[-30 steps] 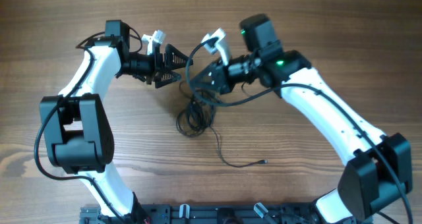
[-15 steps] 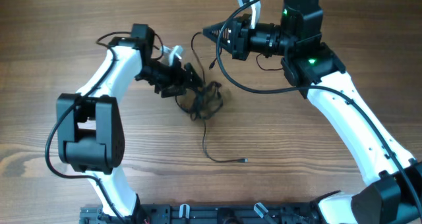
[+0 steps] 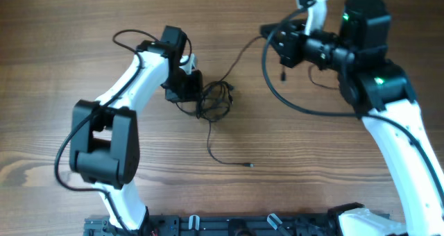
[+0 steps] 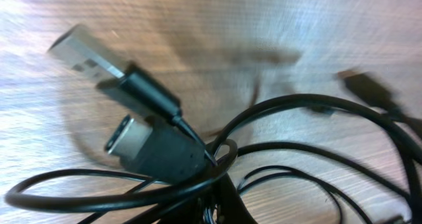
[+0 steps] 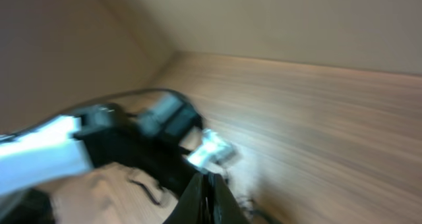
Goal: Untangle cables
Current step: 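Hold cables with both grippers and bring them together above the table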
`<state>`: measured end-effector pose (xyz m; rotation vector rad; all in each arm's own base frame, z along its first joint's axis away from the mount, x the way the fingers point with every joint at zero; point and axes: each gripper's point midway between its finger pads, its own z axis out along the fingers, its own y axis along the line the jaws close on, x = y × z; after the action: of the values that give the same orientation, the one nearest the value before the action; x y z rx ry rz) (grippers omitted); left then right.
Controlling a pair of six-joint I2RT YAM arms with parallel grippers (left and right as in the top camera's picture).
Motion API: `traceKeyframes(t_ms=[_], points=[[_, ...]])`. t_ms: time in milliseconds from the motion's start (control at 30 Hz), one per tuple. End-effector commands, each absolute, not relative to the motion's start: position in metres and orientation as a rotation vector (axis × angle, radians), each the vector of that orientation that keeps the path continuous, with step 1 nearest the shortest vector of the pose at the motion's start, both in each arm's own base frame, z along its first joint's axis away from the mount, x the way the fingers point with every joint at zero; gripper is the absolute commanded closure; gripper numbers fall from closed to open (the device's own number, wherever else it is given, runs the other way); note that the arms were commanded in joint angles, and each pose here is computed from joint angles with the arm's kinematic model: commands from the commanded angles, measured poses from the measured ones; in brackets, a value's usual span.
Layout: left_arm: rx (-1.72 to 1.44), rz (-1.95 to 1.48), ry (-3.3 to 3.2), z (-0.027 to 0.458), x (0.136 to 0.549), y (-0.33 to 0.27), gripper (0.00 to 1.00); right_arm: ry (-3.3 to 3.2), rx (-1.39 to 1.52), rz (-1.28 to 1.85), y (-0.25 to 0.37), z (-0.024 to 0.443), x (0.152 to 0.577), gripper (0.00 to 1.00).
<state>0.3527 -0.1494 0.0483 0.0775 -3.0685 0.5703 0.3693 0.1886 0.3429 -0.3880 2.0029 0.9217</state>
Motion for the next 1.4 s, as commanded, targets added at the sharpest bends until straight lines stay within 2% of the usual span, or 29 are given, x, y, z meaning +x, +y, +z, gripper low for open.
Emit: traceKeyframes(t_ms=[0,167,267,400,500,633,667,700,733,800,933,1000,1133,1200,1367], points=[[0.093,0.734,-3.258,0.121,0.373,-0.137,0.96,2.017,-0.284,0.643,0.147,0.347,0.378,0.96],[-0.023,1.193,-3.546,0.263,0.372,-0.128,0.96,2.081,-0.220,0.567,0.134,0.333,0.378,0.96],[-0.131,1.403,-3.604,0.313,0.358,-0.128,0.96,2.117,-0.118,0.407,0.109,0.323,0.386,0.96],[-0.375,1.886,-3.445,0.367,0.340,-0.127,0.96,2.165,0.150,-0.040,0.036,0.307,0.386,0.96],[-0.247,1.822,-3.529,0.364,0.351,-0.105,0.96,2.175,0.220,-0.214,0.010,0.303,0.378,0.96],[0.336,1.458,-3.532,0.314,0.362,-0.081,0.96,2.194,0.218,-0.221,0.010,0.298,0.378,0.96],[0.388,1.437,-3.488,0.306,0.361,-0.084,0.96,2.206,0.206,-0.195,0.014,0.294,0.379,0.96],[0.401,1.432,-3.451,0.300,0.360,-0.089,0.96,2.229,0.169,-0.127,0.025,0.290,0.381,0.88],[0.411,1.426,-3.407,0.292,0.360,-0.097,0.96,2.264,0.110,-0.014,0.043,0.283,0.382,0.71],[0.512,1.429,-3.329,0.283,0.363,-0.107,0.96,2.314,-0.107,0.235,0.087,0.274,0.377,0.61],[0.879,1.428,-3.147,0.279,0.364,-0.108,0.96,2.166,-0.651,0.860,0.179,0.295,0.329,0.59],[0.996,1.427,-3.054,0.276,0.361,-0.112,0.96,1.999,-0.875,1.048,0.205,0.313,0.302,0.57],[1.182,1.347,-2.895,0.266,0.349,-0.125,0.96,1.858,-1.101,1.051,0.236,0.317,0.279,0.50],[1.329,1.231,-2.842,0.255,0.343,-0.126,0.96,1.844,-1.150,0.974,0.252,0.314,0.278,0.50],[1.401,1.182,-2.736,0.250,0.331,-0.140,0.96,1.859,-1.214,0.738,0.289,0.293,0.284,0.50]])
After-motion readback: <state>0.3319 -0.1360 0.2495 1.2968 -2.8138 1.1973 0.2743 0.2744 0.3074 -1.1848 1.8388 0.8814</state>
